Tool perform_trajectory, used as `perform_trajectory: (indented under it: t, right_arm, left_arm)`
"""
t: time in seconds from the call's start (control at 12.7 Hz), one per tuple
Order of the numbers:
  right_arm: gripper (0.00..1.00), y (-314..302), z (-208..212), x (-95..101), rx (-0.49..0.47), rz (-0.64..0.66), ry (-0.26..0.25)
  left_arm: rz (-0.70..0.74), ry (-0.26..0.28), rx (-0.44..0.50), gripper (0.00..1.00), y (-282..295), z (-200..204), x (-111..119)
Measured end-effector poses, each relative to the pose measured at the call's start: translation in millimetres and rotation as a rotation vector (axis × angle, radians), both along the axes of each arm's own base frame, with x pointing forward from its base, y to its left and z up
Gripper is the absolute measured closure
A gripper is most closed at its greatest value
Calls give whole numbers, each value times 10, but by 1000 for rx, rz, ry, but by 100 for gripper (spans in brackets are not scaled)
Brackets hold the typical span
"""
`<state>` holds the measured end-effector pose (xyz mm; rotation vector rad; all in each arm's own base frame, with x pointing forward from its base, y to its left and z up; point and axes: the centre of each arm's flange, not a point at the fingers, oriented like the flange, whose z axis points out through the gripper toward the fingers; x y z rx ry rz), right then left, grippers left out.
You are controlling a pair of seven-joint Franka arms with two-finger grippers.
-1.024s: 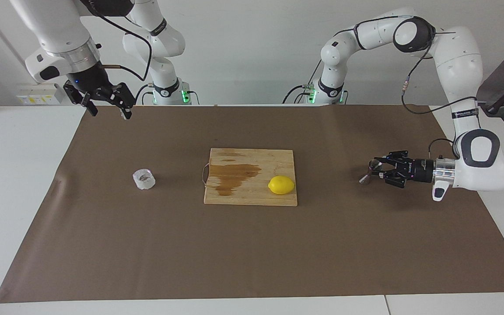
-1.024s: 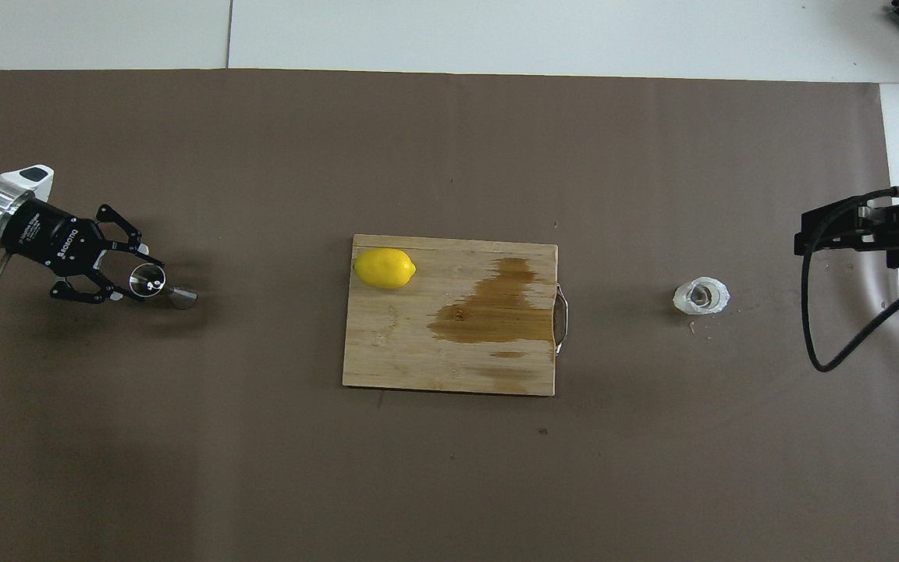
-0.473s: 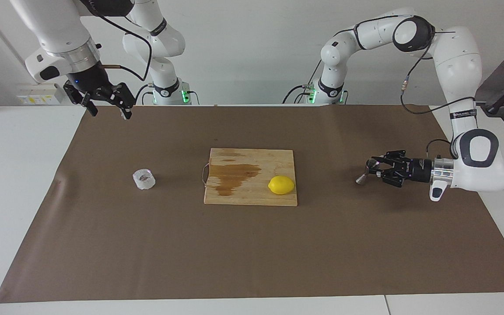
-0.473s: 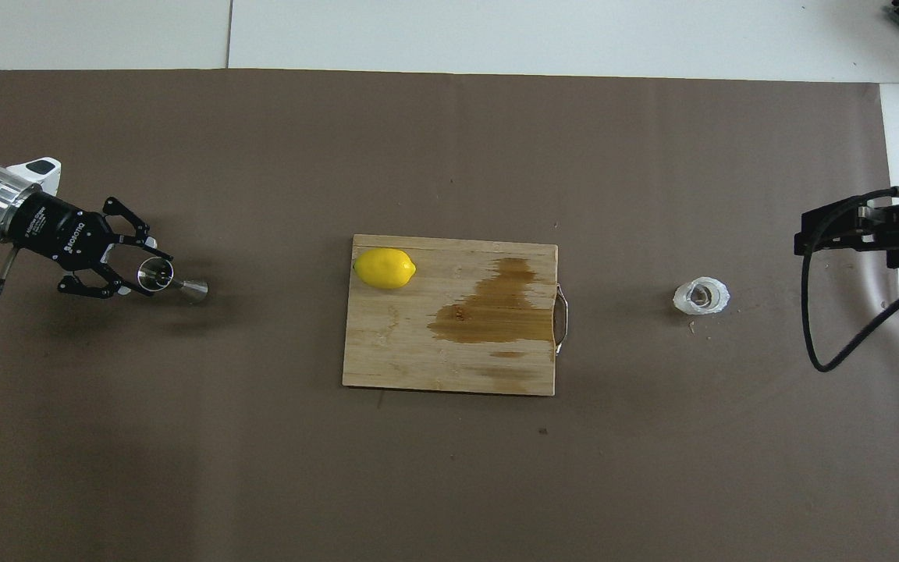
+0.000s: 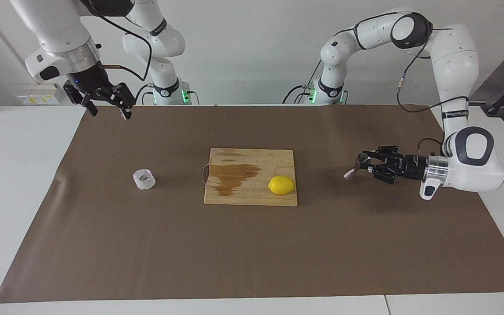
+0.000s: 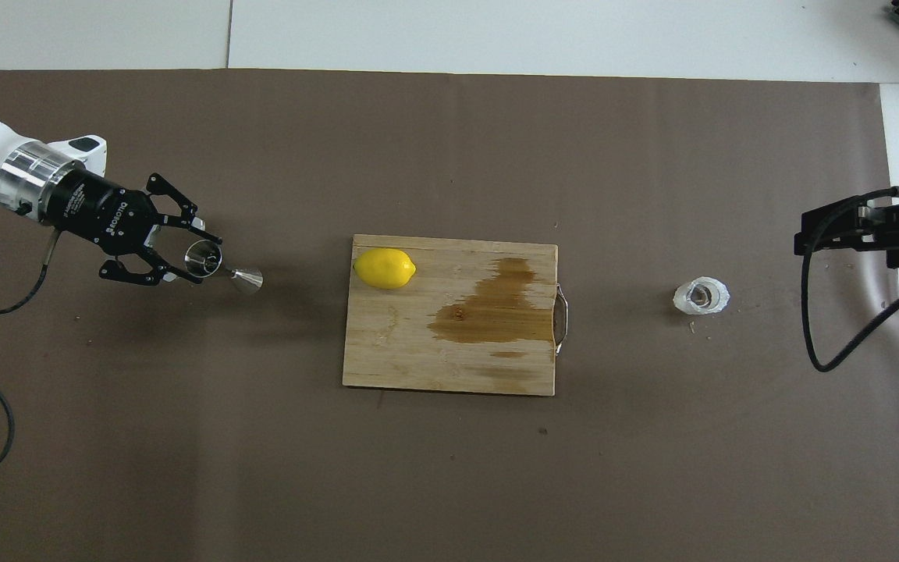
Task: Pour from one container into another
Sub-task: 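Lift the metal cup with the left gripper and carry it over the board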
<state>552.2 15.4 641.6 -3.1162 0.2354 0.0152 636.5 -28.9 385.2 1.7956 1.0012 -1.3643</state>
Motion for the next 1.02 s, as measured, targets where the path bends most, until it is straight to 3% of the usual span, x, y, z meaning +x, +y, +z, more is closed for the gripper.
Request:
perform_trajectory:
  t: [0.39, 0.71, 1.02]
  right_arm:
    - [0, 0, 0, 0, 0, 0, 0]
    - [0, 0, 0, 0, 0, 0, 0]
    - [0, 0, 0, 0, 0, 0, 0]
  left_arm:
    - [91, -33, 24, 48, -887, 257, -133]
    - [225, -1, 35, 48, -1557, 317, -282]
    - [394, 5, 82, 48, -2235, 128, -498]
